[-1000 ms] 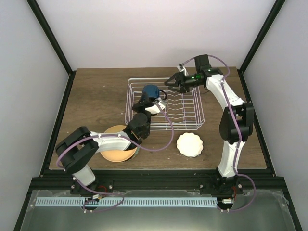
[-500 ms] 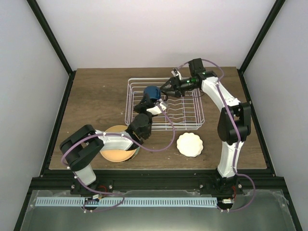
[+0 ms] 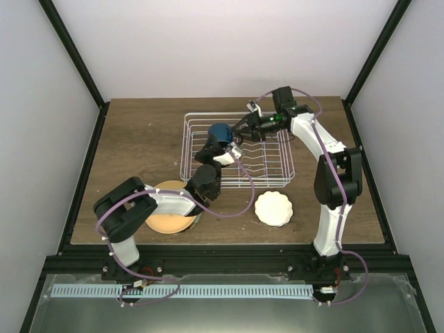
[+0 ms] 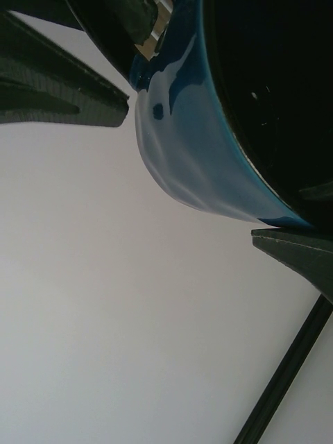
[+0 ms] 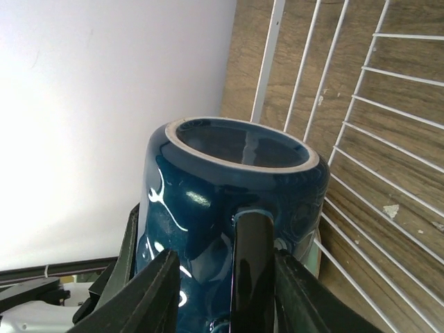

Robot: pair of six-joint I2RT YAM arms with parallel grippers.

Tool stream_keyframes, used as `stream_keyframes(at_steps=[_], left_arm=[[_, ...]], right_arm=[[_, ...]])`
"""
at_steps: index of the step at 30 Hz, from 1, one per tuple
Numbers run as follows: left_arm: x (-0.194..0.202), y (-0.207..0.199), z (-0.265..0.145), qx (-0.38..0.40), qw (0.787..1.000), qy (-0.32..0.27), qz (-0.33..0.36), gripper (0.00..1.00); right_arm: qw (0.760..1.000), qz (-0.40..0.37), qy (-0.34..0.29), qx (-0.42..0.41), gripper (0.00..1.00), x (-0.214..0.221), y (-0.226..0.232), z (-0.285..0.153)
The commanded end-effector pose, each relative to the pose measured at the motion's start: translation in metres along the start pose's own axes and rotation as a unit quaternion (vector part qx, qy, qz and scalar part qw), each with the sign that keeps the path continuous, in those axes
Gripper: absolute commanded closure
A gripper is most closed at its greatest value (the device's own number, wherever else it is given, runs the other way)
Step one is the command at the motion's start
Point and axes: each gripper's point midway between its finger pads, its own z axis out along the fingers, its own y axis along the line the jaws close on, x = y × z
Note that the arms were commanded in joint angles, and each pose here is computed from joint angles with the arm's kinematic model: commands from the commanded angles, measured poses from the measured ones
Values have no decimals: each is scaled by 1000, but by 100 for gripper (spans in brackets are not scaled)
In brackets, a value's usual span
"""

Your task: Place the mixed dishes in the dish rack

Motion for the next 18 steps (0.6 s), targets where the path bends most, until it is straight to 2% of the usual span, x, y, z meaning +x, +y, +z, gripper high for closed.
stream_keyframes(at_steps=[1, 12, 18], left_arm=[[-24, 23, 5, -38, 997, -28, -63, 100], [-23, 23, 12, -43, 997, -23, -66, 100], [-16, 17, 16, -27, 997, -6, -70, 100]], right_arm=[[998, -34, 12, -56, 66, 5, 38, -2], [997, -38, 22, -70, 96, 5, 38, 2], [996, -56, 12, -64, 99, -6, 42, 2]])
